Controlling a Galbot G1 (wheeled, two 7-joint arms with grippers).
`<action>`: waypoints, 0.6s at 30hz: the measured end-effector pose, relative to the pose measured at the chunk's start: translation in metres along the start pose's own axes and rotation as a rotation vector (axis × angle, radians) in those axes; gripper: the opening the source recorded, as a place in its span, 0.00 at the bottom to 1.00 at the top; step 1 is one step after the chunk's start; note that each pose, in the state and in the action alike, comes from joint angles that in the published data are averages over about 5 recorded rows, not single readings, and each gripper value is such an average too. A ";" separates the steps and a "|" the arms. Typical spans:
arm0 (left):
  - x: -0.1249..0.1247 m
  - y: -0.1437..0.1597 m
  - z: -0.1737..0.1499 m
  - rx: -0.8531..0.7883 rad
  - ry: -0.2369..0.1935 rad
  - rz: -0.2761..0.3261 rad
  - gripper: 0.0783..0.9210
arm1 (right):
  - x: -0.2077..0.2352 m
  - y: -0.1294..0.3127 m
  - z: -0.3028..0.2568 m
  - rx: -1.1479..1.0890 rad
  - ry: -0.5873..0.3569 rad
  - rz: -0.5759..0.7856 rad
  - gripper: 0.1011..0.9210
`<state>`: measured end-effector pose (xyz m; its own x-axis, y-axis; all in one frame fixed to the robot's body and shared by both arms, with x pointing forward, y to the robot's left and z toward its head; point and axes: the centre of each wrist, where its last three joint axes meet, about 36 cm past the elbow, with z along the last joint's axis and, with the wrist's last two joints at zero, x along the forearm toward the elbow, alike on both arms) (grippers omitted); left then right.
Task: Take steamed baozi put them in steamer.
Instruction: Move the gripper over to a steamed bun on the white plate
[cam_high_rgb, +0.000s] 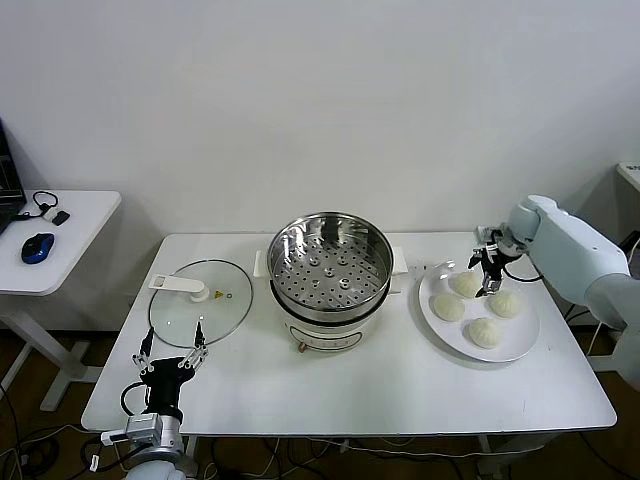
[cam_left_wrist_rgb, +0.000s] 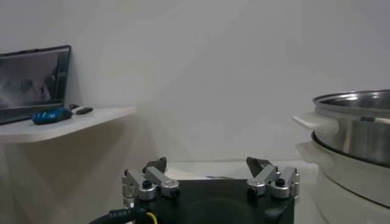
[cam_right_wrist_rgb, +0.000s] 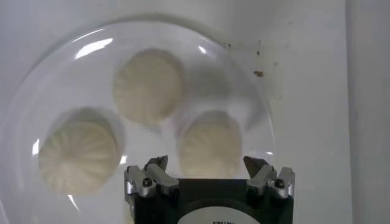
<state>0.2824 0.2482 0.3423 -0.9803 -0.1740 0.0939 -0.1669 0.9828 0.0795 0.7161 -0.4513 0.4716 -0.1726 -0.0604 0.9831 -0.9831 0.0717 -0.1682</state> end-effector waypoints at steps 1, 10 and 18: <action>0.000 0.000 0.000 0.000 0.000 0.000 0.88 | 0.000 0.000 0.000 0.000 -0.002 0.001 0.88; -0.001 0.000 0.004 -0.002 0.000 -0.001 0.88 | -0.001 -0.004 0.004 -0.003 -0.007 0.016 0.88; -0.001 0.000 0.005 -0.002 -0.003 0.001 0.88 | -0.007 -0.003 0.007 -0.015 -0.005 0.013 0.88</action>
<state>0.2833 0.2487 0.3368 -0.9808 -0.1727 0.0912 -0.1655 0.9829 0.0813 0.7197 -0.4580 0.4651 -0.1854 -0.0648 0.9805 -0.9799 0.0873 -0.1795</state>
